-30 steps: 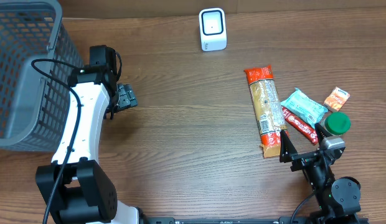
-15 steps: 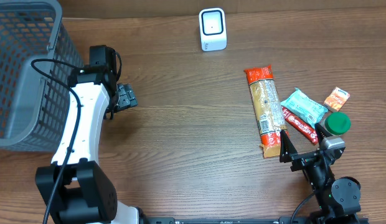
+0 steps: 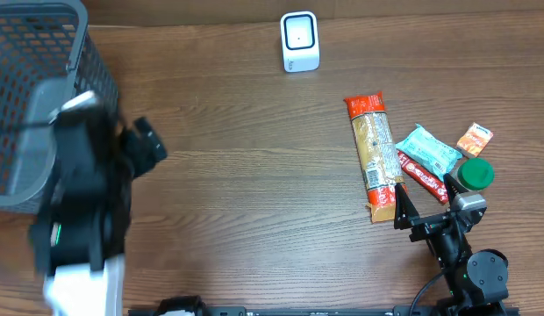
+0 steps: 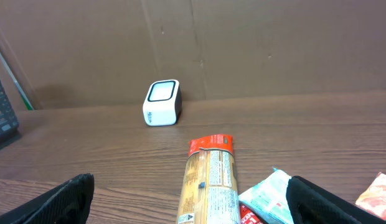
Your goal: Scan the item barcode
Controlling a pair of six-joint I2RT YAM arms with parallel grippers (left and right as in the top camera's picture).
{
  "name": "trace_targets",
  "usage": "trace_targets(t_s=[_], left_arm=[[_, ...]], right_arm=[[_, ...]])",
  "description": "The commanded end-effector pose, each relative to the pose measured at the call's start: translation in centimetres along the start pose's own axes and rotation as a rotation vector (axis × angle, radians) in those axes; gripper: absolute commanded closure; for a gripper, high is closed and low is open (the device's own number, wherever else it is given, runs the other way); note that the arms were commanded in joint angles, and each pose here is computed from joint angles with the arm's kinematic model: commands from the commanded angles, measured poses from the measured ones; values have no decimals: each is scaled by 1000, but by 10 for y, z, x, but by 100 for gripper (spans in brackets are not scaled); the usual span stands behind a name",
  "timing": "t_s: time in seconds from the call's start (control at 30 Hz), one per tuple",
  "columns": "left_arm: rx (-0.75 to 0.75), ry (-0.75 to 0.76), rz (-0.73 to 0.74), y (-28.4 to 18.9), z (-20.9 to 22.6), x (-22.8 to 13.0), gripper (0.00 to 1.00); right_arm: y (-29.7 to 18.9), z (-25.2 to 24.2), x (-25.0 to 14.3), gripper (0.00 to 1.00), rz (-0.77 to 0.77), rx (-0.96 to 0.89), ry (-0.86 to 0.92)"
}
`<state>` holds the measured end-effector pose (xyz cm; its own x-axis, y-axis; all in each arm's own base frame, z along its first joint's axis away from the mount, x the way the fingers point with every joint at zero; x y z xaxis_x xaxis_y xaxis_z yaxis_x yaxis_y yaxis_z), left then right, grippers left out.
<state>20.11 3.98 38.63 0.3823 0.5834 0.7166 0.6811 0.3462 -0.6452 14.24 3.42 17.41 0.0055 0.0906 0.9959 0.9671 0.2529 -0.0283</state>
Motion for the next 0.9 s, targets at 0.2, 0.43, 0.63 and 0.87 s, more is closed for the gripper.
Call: trace_targets(t_s=[0.2,0.43,0.63,0.87], left_arm=[[-30,-59,-232,-68,32,1,0],[-38,-63,-243,-74,38,-5,0],[-63,-113,-254,-71,52,-29,0],[-455,-216,-476,-59,44,-46,0]], right_arm=[[0,0,-2,0,-5,-4,4],[0,0,-2,0,-4,-4,4],[0,0,-2,0,-5,-4,4],[0,0,-2,0,-4,-4,4]])
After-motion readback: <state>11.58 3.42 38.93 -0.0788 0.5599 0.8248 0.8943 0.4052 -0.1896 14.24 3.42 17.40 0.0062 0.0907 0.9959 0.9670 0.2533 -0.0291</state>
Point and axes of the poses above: each gripper's point midway between its finger pads, its own y axis out along the fingers, its own z axis along the line the jaws close on, x = y × z, the point moved 10 cm from there along -y, back along the fingers, and after that the axes turned 15 degrees about -y, right-handed, at the moved point
